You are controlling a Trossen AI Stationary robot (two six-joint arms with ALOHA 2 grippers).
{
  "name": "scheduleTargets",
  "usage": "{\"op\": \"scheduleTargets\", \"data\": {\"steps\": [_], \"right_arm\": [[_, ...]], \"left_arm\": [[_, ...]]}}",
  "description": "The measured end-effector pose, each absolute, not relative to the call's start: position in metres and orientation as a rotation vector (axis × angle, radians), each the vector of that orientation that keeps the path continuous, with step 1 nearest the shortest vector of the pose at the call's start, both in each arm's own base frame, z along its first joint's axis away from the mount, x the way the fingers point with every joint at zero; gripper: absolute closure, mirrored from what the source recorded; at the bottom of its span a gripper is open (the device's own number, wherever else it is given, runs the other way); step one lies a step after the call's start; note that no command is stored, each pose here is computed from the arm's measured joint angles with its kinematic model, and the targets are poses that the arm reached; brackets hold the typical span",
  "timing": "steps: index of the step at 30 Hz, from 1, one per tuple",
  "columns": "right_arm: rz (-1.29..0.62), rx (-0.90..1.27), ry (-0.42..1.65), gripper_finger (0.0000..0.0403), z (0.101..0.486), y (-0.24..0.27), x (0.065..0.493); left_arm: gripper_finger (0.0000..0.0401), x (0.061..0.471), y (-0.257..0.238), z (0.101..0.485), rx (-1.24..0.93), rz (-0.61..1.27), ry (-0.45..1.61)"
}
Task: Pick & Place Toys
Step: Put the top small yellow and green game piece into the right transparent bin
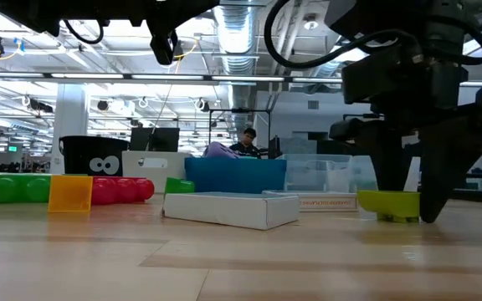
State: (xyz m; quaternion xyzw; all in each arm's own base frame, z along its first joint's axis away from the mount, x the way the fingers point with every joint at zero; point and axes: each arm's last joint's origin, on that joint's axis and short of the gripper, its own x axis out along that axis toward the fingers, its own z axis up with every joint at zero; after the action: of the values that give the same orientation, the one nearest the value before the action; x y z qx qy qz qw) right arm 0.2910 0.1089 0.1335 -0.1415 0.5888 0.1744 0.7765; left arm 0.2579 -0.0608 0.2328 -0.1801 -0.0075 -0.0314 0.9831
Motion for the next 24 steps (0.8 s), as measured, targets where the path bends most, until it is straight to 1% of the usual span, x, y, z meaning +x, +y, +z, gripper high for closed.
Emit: {"op": "scheduleTargets", "data": {"steps": [5,7,11,15,20,24], "right_arm": [[0.341,-0.315,1.296,0.0271,0.139,0.106,0.286],[0.304,-0.333,1.291,0.0271,0.149,0.102,0.282],[0.153,-0.366,1.285,0.0271,0.177,0.088,0.268],[-0.012,-0.324,1.232,0.0271,0.214,0.068,0.248],[-0.234,-0.268,1.104,0.0267,0.258,0.036,0.218],[-0.428,-0.173,0.985,0.0266,0.285,0.006,0.194]], "left_arm": [[0.0325,0.258,-0.061,0.233,-0.362,-0.063,-0.014],[0.0325,0.258,-0.061,0.232,-0.36,-0.061,-0.005],[0.0325,0.258,-0.061,0.23,-0.355,-0.058,0.015],[0.0325,0.258,-0.061,0.227,-0.348,-0.052,0.045],[0.0325,0.258,-0.06,0.225,-0.345,-0.048,0.059],[0.0325,0.258,-0.06,0.225,-0.345,-0.048,0.058]]}}
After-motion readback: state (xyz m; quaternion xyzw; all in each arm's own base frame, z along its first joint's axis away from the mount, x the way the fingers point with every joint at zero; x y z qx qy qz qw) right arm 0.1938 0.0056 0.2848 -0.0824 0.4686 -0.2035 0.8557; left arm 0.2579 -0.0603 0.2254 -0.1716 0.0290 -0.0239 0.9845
